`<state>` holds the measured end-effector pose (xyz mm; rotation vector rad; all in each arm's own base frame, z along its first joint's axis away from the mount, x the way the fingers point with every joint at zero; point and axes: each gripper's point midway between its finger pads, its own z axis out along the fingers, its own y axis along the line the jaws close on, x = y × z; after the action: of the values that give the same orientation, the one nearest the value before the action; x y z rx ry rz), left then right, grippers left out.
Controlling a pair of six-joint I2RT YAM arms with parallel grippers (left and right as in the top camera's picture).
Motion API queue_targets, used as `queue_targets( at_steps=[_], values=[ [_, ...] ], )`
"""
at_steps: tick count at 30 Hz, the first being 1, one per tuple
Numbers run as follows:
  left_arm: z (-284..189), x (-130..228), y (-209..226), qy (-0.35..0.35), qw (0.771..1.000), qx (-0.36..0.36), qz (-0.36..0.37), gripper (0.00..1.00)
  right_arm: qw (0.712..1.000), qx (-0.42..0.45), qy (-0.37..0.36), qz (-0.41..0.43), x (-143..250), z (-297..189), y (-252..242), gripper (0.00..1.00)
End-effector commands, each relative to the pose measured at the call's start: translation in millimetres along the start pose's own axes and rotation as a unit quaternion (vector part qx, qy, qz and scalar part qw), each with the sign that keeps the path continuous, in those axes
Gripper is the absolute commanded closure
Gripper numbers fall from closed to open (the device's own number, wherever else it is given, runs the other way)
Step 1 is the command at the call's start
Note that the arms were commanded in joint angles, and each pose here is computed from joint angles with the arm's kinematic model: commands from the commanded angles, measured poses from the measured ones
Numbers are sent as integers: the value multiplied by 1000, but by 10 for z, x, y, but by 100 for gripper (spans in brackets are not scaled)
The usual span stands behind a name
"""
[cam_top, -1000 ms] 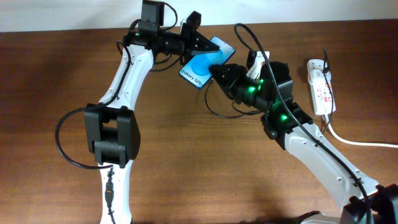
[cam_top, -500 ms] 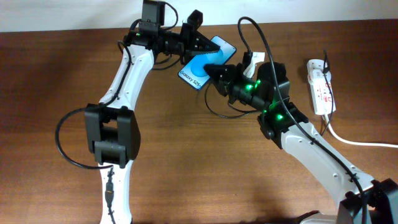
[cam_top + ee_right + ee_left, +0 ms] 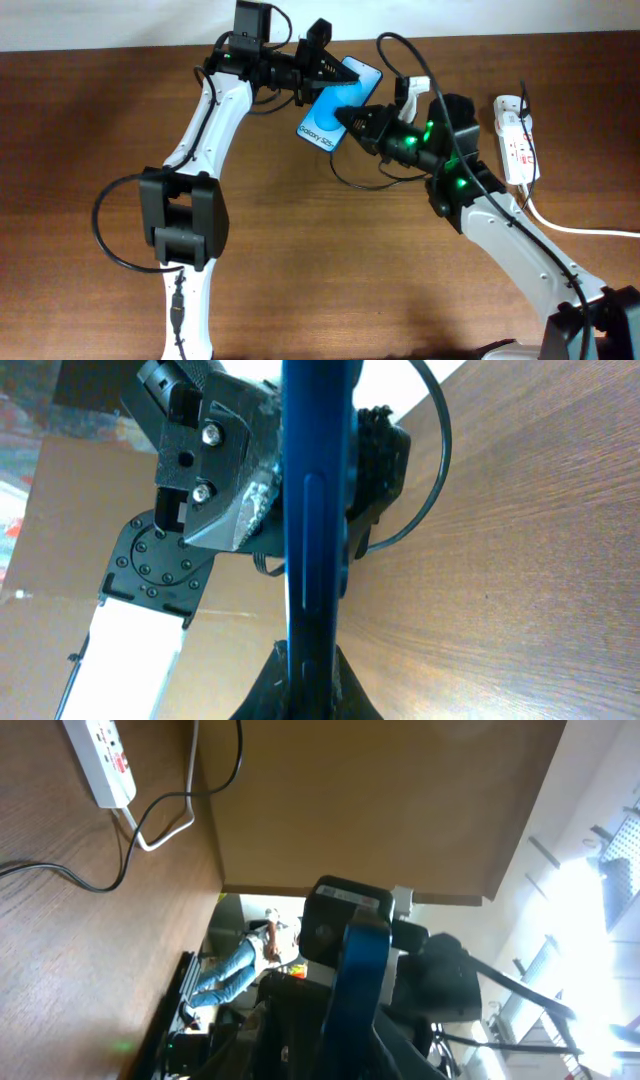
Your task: Plug charger to phone and switch on socket
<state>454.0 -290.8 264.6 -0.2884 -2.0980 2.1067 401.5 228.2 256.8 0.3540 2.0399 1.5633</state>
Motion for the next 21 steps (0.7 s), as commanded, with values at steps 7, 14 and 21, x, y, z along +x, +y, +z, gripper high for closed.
queue_targets(
  at_steps=[7,14,21],
  values=[
    [14,25,-95,2,997,1,81,83,999,-14,27,-26,25,14,-14,96],
    [54,111,-30,6,995,2,103,81,998,-29,40,-30,50,20,71,96],
    [259,200,-24,26,991,5,130,77,998,-31,52,-27,83,33,59,96]
  ],
)
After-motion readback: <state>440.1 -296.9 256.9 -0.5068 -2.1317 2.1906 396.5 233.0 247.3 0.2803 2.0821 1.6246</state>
